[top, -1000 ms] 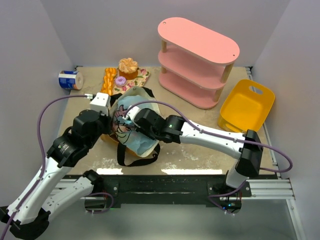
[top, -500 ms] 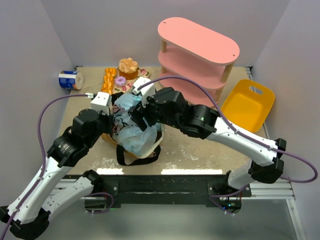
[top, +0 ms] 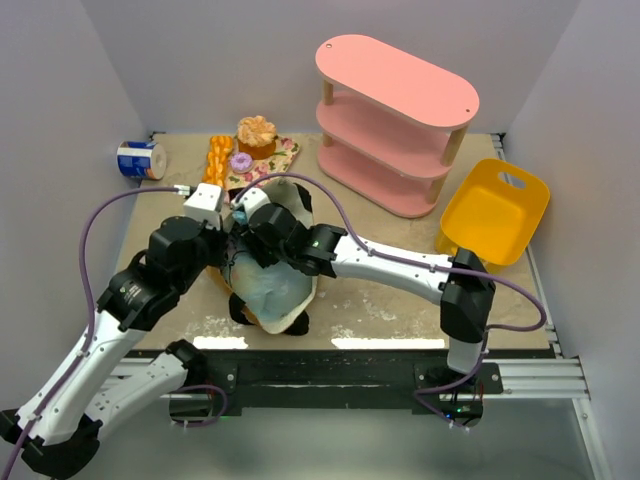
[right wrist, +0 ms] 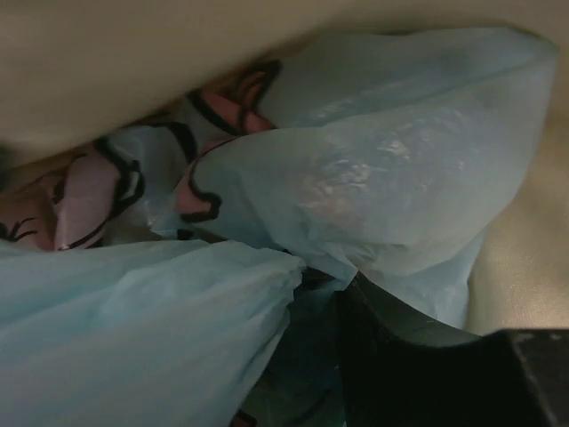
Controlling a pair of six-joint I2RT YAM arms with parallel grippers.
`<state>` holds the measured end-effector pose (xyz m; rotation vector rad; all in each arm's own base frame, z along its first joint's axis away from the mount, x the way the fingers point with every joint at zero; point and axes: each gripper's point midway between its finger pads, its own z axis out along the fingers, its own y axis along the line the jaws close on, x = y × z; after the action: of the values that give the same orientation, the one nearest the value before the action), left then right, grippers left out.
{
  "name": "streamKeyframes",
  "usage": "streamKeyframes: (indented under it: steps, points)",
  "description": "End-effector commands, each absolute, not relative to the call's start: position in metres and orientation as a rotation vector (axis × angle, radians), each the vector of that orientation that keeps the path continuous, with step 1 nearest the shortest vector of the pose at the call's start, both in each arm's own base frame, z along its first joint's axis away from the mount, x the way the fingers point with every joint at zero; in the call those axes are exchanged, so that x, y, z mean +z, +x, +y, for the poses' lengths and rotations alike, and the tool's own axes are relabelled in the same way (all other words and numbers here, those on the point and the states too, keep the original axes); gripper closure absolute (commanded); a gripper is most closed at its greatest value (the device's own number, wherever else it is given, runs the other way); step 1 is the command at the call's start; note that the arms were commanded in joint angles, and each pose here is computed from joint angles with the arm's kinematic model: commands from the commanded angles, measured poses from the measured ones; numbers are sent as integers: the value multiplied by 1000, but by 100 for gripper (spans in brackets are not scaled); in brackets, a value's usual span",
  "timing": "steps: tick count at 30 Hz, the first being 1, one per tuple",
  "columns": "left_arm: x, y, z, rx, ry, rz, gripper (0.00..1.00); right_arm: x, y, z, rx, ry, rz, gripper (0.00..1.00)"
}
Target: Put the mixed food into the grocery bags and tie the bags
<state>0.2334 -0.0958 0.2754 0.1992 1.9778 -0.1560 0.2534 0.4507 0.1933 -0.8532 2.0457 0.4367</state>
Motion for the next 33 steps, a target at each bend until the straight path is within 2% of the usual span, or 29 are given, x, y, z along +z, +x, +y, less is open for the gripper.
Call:
streamKeyframes:
  steps: [1,6,8,9,12,16,20,22,23,25,26,29,33]
  points:
    - [339,245,-105,-261,125,1767,100,101,260,433,354,-737,2276,56]
    - [329,246,-104,-244,135,1793,100,117,273,425,301,-666,2229,46]
    - [322,247,-106,-239,144,1807,100,144,278,415,280,-640,2183,36]
    - [322,247,-106,-244,142,1803,100,152,285,405,254,-613,2174,25]
    - [318,252,-116,-273,164,1807,100,178,305,369,229,-548,2164,13]
    - [317,258,-141,-366,234,1806,100,193,330,316,137,-494,2162,7]
    - [307,270,-163,-409,301,1830,100,208,326,306,169,-595,2140,3]
    - [307,272,-169,-433,323,1820,86,218,316,308,227,-655,2124,1]
    - [311,273,-171,-444,326,1806,64,222,309,312,279,-680,2121,1]
    - [317,270,-176,-483,354,1778,41,240,298,315,368,-701,2088,1]
    - [323,269,-178,-498,360,1753,23,247,292,317,409,-714,2074,1]
    - [339,262,-186,-551,415,1685,6,286,270,325,582,-752,2002,1]
    - [362,256,-188,-581,430,1616,0,336,253,323,697,-750,1907,1]
